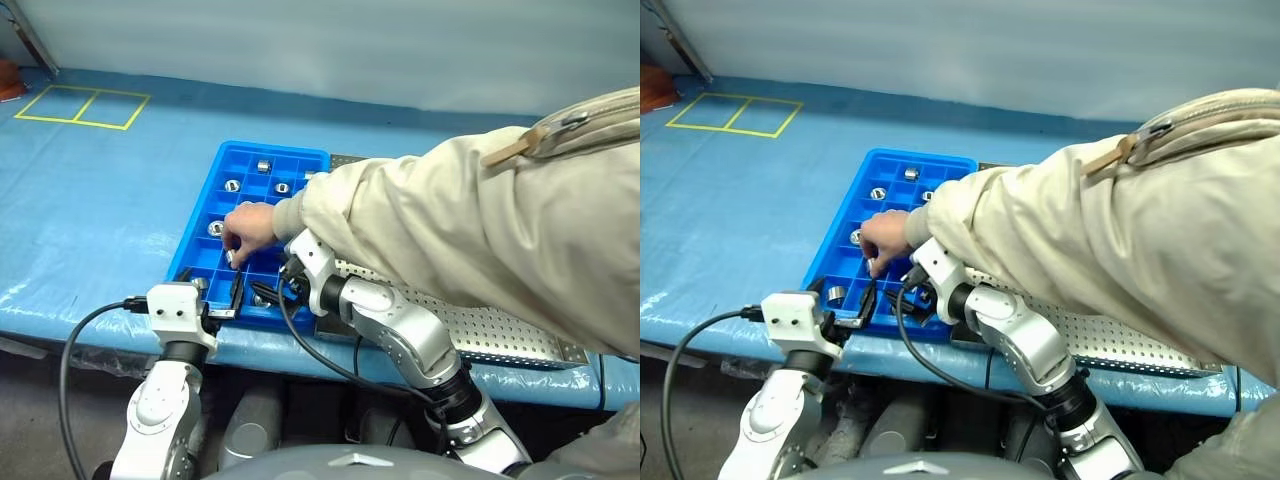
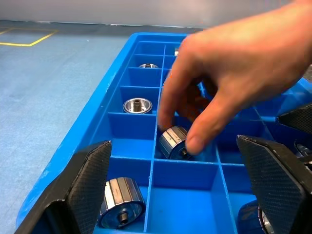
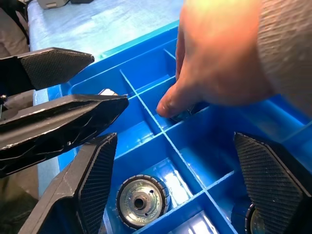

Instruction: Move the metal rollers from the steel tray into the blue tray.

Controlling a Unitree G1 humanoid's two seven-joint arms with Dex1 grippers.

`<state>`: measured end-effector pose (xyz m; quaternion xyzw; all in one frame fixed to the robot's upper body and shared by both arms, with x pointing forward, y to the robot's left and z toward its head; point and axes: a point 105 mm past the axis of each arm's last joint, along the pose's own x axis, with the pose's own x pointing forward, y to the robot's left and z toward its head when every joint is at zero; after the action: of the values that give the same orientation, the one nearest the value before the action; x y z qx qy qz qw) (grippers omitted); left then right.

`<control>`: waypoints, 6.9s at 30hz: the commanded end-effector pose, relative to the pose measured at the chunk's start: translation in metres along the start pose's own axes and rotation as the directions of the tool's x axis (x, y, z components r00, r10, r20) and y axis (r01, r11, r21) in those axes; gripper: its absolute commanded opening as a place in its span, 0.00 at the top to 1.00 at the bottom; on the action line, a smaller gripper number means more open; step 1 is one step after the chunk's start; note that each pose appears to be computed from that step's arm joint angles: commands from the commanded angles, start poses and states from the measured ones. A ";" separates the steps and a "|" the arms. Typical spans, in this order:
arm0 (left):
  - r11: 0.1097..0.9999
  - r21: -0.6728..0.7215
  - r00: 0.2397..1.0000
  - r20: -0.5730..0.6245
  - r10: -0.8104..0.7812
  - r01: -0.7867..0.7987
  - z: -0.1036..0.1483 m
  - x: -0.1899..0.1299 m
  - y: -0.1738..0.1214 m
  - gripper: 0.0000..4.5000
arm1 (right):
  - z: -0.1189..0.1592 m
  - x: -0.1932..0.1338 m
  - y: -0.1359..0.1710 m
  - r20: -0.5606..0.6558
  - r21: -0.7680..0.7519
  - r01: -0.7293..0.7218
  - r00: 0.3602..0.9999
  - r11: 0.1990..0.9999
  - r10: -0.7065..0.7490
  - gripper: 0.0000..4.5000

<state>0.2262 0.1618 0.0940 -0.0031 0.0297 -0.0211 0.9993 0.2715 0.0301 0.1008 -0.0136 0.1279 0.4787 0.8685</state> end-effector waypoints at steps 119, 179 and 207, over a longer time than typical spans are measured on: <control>0.849 -0.008 0.849 0.021 -0.528 0.528 0.021 0.034 -0.110 0.00 | -0.047 -0.132 -0.245 -0.430 0.309 0.924 -0.075 -0.224 -0.900 0.19; 0.981 -0.025 0.981 0.042 -0.189 0.190 0.009 0.034 -0.048 0.00 | 0.057 -0.041 -0.123 0.147 0.151 0.643 0.737 0.751 -0.660 0.01; 0.902 0.013 0.902 0.014 -0.432 0.432 0.010 0.044 -0.086 0.00 | -0.063 -0.118 -0.127 -0.284 0.223 0.862 0.505 0.456 -0.815 0.29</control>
<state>0.2672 0.0777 0.0956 -0.0061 0.0333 -0.2340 0.9716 0.3024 -0.1507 0.0525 0.0428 0.2540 -0.0524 0.9648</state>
